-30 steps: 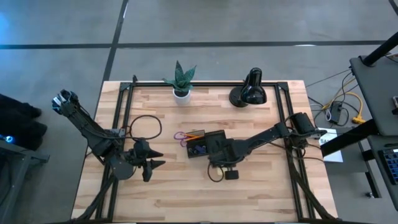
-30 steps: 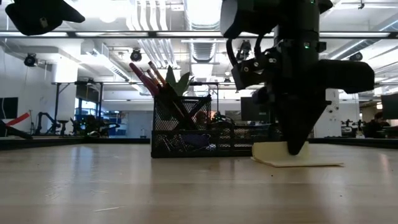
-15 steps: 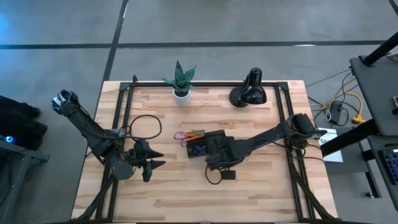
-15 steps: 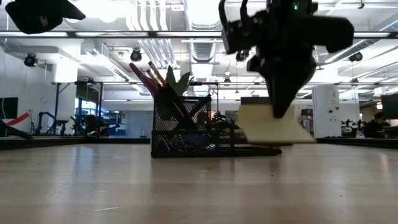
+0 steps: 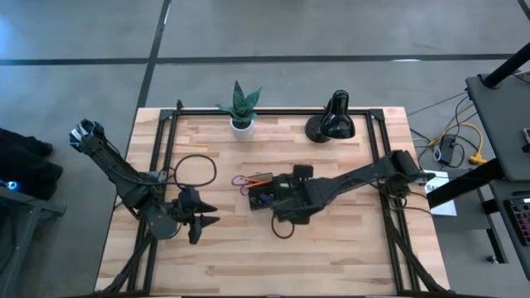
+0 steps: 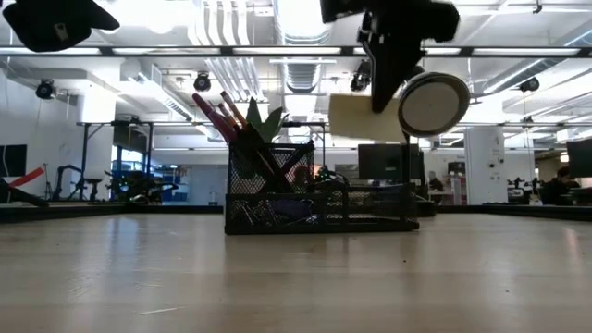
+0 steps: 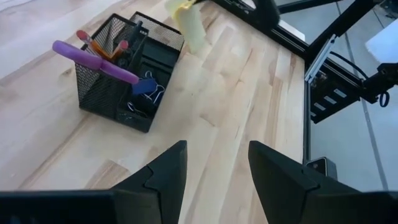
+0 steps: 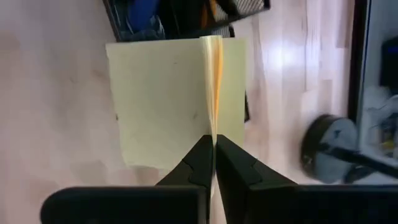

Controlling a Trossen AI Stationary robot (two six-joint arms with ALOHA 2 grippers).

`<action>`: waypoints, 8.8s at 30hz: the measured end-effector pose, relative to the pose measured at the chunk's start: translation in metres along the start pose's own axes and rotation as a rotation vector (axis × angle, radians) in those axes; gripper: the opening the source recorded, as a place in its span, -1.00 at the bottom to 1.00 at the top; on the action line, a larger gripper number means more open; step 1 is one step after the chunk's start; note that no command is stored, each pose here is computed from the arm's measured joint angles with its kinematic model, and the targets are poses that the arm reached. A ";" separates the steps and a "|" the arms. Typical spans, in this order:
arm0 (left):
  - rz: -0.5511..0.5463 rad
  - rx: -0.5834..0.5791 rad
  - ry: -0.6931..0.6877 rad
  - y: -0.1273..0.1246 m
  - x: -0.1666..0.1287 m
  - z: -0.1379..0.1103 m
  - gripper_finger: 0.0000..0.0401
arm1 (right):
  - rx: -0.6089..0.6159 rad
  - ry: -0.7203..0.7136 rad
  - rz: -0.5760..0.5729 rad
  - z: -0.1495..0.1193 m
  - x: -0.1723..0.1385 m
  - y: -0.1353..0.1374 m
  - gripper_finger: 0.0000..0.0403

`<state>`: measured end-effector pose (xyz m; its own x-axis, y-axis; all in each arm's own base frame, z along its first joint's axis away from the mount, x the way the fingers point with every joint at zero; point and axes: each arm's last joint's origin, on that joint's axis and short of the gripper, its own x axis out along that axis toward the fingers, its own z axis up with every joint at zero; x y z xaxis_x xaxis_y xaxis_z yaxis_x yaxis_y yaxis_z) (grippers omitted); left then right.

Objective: Pick and place office supplies into organizer
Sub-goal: Put the sticky notes into the desk organizer, then return to Home Position

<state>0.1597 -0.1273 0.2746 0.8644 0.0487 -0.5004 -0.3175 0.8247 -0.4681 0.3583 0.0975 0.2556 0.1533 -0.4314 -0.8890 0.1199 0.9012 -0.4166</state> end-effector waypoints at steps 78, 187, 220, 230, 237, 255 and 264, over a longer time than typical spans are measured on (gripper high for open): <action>-0.093 0.065 -0.132 -0.044 -0.005 0.027 -0.21 | 0.038 -0.556 -0.328 0.042 -0.054 0.013 -0.18; -0.467 0.176 -0.454 0.156 -0.009 0.017 -0.21 | 0.544 -1.258 0.737 -0.236 0.033 -0.076 -0.38; -0.405 0.068 -0.372 0.182 0.011 -0.022 -0.21 | 0.515 -1.126 0.756 -0.252 0.084 -0.053 -0.41; -0.395 0.064 -0.355 0.182 0.014 -0.023 -0.21 | 0.471 -1.206 0.648 -0.255 0.084 -0.064 -0.46; -0.394 0.064 -0.353 0.182 0.014 -0.023 -0.21 | 0.399 -1.239 0.632 -0.255 0.087 -0.074 -0.44; -0.393 0.063 -0.351 0.183 0.014 -0.023 -0.21 | 0.407 -1.166 0.623 -0.257 0.097 -0.080 -0.48; -0.393 0.064 -0.351 0.183 0.014 -0.023 -0.21 | 0.404 -1.165 0.621 -0.257 0.097 -0.080 -0.52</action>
<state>0.1049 0.0109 0.1652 0.9954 -0.0944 -0.0171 0.0717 0.8507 -0.5207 0.1116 -0.0058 0.1538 0.9860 0.0661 -0.1529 -0.0266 0.9686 0.2471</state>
